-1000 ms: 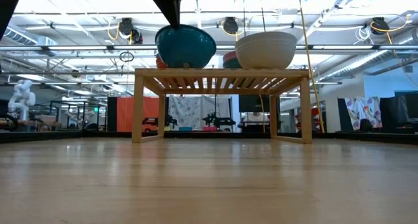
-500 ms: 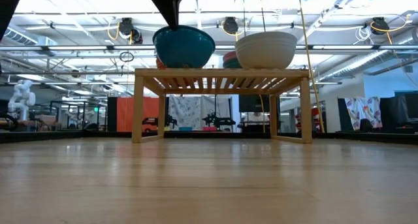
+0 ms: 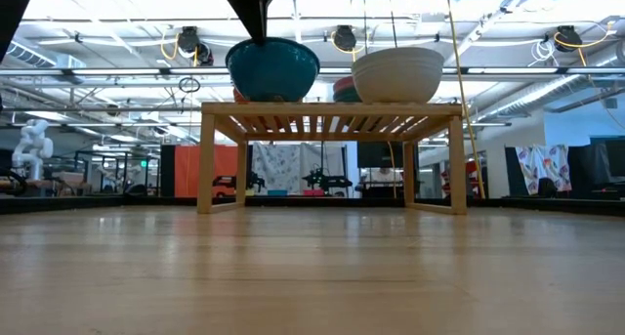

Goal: Place and stack bowls onto a shelf
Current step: Put the dark blue bowl on the shelf

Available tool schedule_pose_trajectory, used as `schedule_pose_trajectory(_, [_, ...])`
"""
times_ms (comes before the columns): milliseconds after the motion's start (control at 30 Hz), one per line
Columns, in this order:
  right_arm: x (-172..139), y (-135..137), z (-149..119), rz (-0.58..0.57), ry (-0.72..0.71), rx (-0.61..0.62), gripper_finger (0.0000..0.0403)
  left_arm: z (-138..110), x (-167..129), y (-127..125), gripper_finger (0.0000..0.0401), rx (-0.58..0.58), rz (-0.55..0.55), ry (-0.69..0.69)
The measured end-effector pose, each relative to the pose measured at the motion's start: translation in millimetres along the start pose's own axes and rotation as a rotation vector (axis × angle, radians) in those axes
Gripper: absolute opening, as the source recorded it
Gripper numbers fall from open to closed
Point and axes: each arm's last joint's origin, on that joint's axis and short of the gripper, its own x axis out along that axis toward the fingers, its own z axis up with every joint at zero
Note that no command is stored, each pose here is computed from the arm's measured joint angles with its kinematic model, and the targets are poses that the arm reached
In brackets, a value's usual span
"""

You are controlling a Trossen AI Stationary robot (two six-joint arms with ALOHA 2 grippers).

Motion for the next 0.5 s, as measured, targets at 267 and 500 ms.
schedule_pose_trajectory(267, [0.0, 0.0, 0.0, 0.0, 0.0, 0.0, 0.0075, 0.0, 0.0, 0.0, 0.0051, -0.009, -0.001, 0.0])
schedule_pose_trajectory(500, [-0.1, 0.0, 0.0, 0.0, 0.0, 0.0, 0.0075, 0.3, -0.3, -1.0, 0.0051, -0.01, -0.009, -0.003])
